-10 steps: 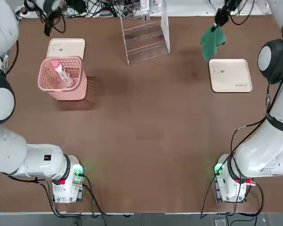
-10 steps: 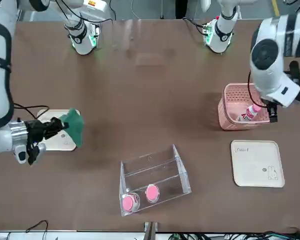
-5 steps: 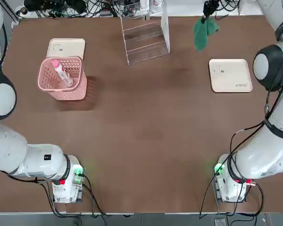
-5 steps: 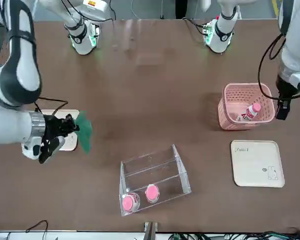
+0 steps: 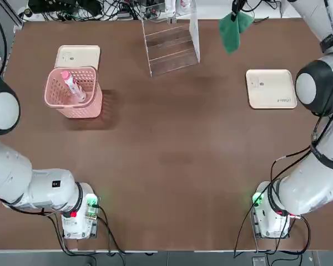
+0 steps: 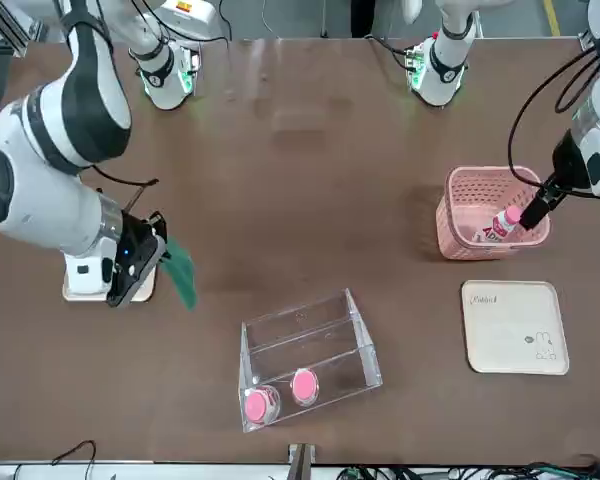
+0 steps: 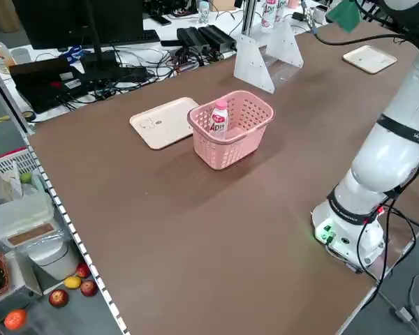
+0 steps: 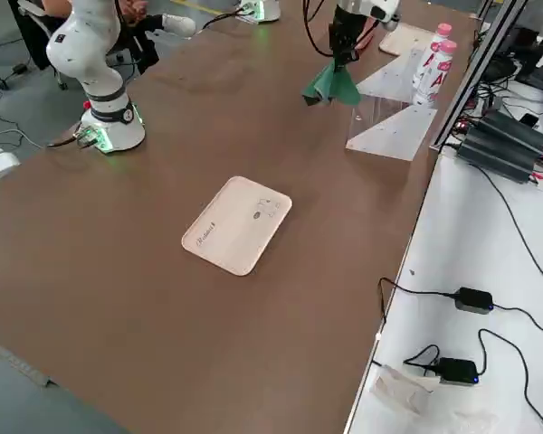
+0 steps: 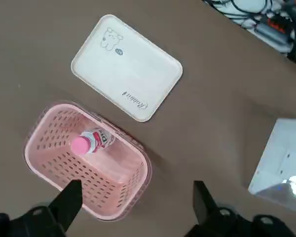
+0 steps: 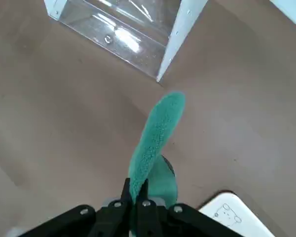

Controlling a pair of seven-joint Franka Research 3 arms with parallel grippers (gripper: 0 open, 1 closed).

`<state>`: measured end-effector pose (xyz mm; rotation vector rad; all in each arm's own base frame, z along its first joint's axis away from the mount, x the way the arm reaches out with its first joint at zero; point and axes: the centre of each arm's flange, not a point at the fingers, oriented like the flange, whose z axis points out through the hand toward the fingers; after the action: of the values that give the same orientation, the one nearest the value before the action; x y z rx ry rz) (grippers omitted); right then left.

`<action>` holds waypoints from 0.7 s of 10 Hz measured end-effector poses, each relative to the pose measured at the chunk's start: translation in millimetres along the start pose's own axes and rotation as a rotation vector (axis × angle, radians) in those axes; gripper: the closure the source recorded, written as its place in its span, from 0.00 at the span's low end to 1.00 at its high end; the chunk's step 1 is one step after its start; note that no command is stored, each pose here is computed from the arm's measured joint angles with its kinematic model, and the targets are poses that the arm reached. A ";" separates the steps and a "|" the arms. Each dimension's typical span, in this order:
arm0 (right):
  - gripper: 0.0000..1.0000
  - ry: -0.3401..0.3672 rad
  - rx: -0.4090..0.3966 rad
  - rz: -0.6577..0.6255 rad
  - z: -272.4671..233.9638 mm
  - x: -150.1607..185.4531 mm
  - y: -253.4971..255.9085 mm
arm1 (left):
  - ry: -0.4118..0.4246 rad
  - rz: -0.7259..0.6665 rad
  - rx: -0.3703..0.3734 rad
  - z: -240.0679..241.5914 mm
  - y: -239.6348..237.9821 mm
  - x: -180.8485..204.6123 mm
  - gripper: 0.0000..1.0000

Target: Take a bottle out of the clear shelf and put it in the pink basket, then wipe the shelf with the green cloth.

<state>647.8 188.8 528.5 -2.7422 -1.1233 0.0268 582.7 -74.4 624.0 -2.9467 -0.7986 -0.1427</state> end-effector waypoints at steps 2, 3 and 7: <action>0.95 0.017 -0.044 0.108 -25.4 0.7 -25.4 | -0.025 0.160 0.004 1.9 -5.8 1.4 0.00; 0.95 0.031 -0.045 0.214 -38.9 -0.8 -39.0 | -0.053 0.232 0.014 2.1 -7.9 -1.4 0.00; 0.95 0.025 -0.017 0.509 -54.5 2.8 -92.5 | -0.105 0.545 0.024 -17.2 -11.6 -11.3 0.00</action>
<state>590.2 246.9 598.0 -2.9530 -0.3949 0.0497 565.9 -71.8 640.5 -3.0385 0.0169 0.0590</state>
